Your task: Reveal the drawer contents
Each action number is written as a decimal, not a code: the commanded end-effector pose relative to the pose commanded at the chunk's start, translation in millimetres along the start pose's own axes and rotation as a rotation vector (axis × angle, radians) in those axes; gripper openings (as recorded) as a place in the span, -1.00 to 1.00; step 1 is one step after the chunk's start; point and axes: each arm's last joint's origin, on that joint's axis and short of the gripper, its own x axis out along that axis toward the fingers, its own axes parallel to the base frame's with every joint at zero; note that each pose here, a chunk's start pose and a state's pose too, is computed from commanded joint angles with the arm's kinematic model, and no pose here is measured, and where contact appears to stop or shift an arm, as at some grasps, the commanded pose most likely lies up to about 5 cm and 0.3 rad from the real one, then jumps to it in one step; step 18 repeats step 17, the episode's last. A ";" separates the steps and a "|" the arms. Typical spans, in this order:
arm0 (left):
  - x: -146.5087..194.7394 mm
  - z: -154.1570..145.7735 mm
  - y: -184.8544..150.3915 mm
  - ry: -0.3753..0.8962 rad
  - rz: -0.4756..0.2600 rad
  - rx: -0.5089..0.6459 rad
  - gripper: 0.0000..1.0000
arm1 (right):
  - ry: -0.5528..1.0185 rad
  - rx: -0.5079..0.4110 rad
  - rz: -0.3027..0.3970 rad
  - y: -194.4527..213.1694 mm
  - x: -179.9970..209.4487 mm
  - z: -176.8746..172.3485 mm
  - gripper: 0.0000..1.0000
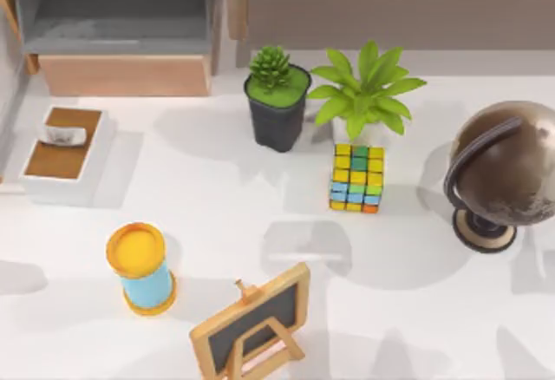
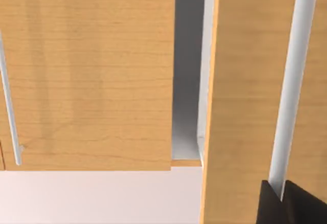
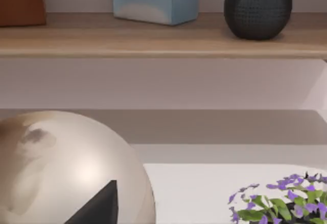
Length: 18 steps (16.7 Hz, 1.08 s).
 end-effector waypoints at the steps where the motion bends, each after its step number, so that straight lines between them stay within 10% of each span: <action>1: 0.0 0.0 0.0 0.000 0.000 0.000 -0.55 | 0.000 0.000 0.000 0.0 0.0 0.0 1.00; 11: 0.0 0.0 0.0 0.000 0.000 0.000 0.96 | 0.000 0.000 0.000 0.0 0.0 0.0 1.00; 18: 0.0 0.0 0.0 0.000 0.000 0.000 1.00 | 0.000 0.000 0.000 0.0 0.0 0.0 1.00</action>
